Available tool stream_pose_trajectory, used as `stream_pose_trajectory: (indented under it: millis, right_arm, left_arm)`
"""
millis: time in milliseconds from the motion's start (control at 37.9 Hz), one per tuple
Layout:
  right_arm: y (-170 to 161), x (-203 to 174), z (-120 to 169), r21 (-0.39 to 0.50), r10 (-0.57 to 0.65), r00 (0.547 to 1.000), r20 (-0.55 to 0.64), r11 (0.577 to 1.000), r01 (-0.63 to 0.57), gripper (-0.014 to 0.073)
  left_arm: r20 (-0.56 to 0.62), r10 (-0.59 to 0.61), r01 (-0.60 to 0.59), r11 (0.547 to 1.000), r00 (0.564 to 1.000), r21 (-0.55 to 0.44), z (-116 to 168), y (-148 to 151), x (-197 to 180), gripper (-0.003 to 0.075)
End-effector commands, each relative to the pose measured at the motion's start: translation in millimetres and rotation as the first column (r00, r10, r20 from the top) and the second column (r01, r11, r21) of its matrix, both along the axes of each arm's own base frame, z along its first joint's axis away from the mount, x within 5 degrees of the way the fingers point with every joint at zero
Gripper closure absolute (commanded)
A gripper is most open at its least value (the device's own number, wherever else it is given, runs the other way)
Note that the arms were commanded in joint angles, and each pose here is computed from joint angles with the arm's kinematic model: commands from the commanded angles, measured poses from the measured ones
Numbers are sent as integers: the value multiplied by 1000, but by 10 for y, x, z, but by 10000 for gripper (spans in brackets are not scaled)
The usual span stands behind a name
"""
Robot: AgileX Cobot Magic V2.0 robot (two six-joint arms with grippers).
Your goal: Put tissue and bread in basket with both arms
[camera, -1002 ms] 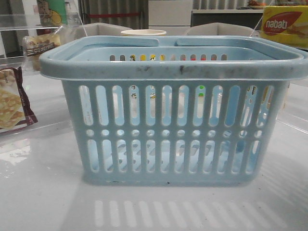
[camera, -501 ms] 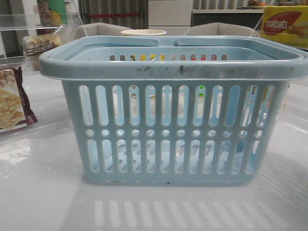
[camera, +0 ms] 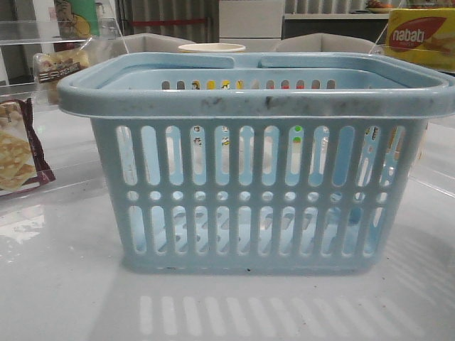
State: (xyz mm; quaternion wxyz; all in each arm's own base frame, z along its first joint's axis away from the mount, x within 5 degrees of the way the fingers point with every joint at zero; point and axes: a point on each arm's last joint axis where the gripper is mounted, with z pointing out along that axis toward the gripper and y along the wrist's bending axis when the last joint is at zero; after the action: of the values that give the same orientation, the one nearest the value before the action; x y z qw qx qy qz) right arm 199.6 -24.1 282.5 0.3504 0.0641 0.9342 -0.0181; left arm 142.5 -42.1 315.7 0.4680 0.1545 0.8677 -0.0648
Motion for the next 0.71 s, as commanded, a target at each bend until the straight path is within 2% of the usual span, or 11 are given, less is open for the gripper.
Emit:
stream_pose_trajectory:
  millis: [0,132,316,685]
  right_arm:
    - [-143,256,300,-21,-45,991,129,999,49,103]
    - [-230,551,422,-21,-60,990,129,998,63,103]
    - [-307,966,498,-21,-60,989,134,998,63,103]
    - [-428,1626,296,-23,-59,987,147,998,63,103]
  left_arm:
    - [109,-84,87,996,990,-19,162,-128,0,215]
    - [111,-144,147,989,983,-13,162,-210,-34,215]
    - [111,-156,159,987,981,-12,162,-226,-42,215]
    - [113,-157,158,987,981,-7,161,-224,-41,215]
